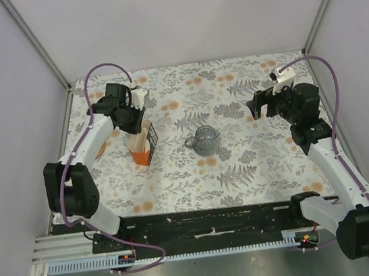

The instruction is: Place the coffee filter in the dripper

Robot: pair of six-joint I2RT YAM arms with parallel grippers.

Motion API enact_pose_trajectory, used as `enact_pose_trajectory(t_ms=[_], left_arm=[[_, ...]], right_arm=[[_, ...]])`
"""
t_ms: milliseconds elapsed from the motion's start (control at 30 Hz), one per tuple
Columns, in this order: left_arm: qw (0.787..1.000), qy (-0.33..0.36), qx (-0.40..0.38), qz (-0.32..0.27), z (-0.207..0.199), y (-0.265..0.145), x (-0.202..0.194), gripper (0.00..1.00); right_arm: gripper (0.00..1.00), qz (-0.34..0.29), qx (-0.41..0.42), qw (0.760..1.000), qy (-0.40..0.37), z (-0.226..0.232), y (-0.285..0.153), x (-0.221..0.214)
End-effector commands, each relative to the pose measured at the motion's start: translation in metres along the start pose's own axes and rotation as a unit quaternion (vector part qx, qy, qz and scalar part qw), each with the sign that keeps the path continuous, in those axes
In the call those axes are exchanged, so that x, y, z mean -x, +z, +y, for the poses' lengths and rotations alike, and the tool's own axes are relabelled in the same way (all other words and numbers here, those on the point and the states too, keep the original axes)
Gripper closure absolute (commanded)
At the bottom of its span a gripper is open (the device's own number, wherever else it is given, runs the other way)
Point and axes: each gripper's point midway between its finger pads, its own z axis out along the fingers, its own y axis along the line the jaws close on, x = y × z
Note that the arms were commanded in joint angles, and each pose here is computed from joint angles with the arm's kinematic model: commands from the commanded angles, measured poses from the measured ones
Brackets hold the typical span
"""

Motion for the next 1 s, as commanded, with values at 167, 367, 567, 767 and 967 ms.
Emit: enact_pose_trajectory(t_ms=[167, 367, 567, 767, 967], left_arm=[[1.0, 0.019, 0.013, 0.002, 0.008, 0.011, -0.002, 0.76], [1.0, 0.021, 0.016, 0.007, 0.01, 0.016, -0.006, 0.77], [0.999, 0.021, 0.023, 0.008, 0.013, 0.019, -0.007, 0.83], [1.0, 0.022, 0.018, 0.007, 0.011, 0.018, -0.007, 0.98], [0.999, 0.025, 0.022, -0.027, 0.01, -0.011, 0.014, 0.98]], right_arm=[[0.02, -0.026, 0.001, 1.0, -0.009, 0.001, 0.0, 0.018], [0.02, -0.026, 0.001, 1.0, -0.009, 0.001, 0.0, 0.018], [0.02, -0.026, 0.001, 1.0, -0.009, 0.001, 0.0, 0.018], [0.02, -0.027, 0.002, 1.0, -0.009, 0.001, 0.0, 0.018], [0.02, -0.029, 0.002, 1.0, -0.011, 0.002, -0.001, 0.02]])
